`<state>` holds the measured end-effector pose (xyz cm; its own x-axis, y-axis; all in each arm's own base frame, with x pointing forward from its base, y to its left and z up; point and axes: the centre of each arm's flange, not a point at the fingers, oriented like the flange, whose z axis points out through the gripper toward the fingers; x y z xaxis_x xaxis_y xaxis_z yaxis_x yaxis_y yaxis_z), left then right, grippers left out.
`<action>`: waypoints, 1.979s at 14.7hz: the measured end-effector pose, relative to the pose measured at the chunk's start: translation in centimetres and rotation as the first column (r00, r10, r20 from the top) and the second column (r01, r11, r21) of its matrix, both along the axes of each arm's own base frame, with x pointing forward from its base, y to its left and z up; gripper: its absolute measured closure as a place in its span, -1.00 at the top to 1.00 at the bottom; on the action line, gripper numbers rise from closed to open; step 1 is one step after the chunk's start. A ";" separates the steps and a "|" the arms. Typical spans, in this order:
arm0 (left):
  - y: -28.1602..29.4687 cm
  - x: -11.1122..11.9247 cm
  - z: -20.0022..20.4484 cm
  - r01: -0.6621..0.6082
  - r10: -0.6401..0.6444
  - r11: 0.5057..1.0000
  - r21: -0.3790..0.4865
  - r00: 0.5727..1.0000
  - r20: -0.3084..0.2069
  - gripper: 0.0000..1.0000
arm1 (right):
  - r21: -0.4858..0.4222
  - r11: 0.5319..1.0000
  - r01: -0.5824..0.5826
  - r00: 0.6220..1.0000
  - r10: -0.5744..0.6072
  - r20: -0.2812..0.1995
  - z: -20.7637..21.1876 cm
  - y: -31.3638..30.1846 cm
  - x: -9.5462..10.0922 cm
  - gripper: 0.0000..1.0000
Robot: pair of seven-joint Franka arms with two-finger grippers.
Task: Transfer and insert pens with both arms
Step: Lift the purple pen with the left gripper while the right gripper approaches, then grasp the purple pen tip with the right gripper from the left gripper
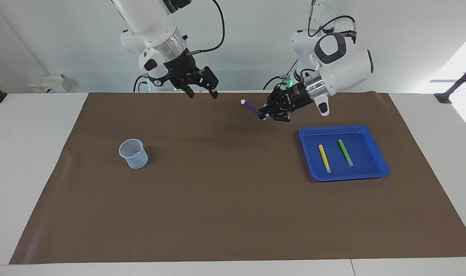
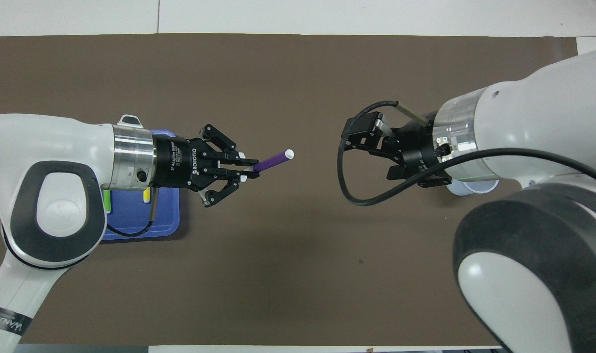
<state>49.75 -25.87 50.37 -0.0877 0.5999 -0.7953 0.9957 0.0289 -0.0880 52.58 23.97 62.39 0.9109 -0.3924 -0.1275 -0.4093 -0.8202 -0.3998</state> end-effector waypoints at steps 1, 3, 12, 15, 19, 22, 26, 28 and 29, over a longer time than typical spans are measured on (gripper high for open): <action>-0.7 -0.6 -0.4 -0.017 0.017 1.000 -0.011 1.000 -0.004 -0.66 | 0.008 1.000 -0.008 1.000 0.008 0.009 -0.2 0.9 0.0 1.00; -1.4 -1.5 -1.0 -0.037 0.037 0.999 -0.030 0.999 -0.017 -0.66 | 0.023 0.999 -0.032 0.999 0.031 0.022 -0.7 2.9 -0.2 1.00; -1.0 -2.0 -0.9 -0.093 0.090 0.992 -0.081 0.995 -0.042 -0.66 | 0.034 0.996 -0.084 0.996 0.083 0.035 -1.5 6.5 -1.3 1.00; -1.3 -2.2 -0.9 -0.092 0.089 0.992 -0.083 0.995 -0.040 -0.66 | 0.045 0.996 -0.082 0.994 0.079 0.073 -1.3 6.6 -1.0 1.00; -1.4 -2.2 -0.9 -0.096 0.093 0.992 -0.086 0.995 -0.041 -0.66 | 0.047 0.993 -0.111 0.988 0.105 0.118 -1.2 6.6 -0.6 1.00; -1.4 -2.2 -0.9 -0.103 0.100 0.990 -0.092 0.994 -0.043 -0.66 | 0.043 0.991 -0.126 0.984 0.119 0.132 -1.8 6.6 -0.5 1.00; -1.3 -2.1 -0.9 -0.110 0.106 0.990 -0.093 0.993 -0.043 -0.66 | 0.044 0.991 -0.129 0.983 0.122 0.137 -2.0 6.9 -0.6 0.51; -1.3 -2.1 -1.0 -0.112 0.108 0.989 -0.093 0.993 -0.043 -0.66 | 0.045 0.990 -0.131 0.982 0.124 0.141 -1.9 7.1 -0.7 0.06; -1.2 -2.1 -1.0 -0.116 0.113 0.989 -0.092 0.993 -0.041 -0.66 | 0.046 0.990 -0.131 0.982 0.123 0.142 -1.9 7.1 -0.7 -0.15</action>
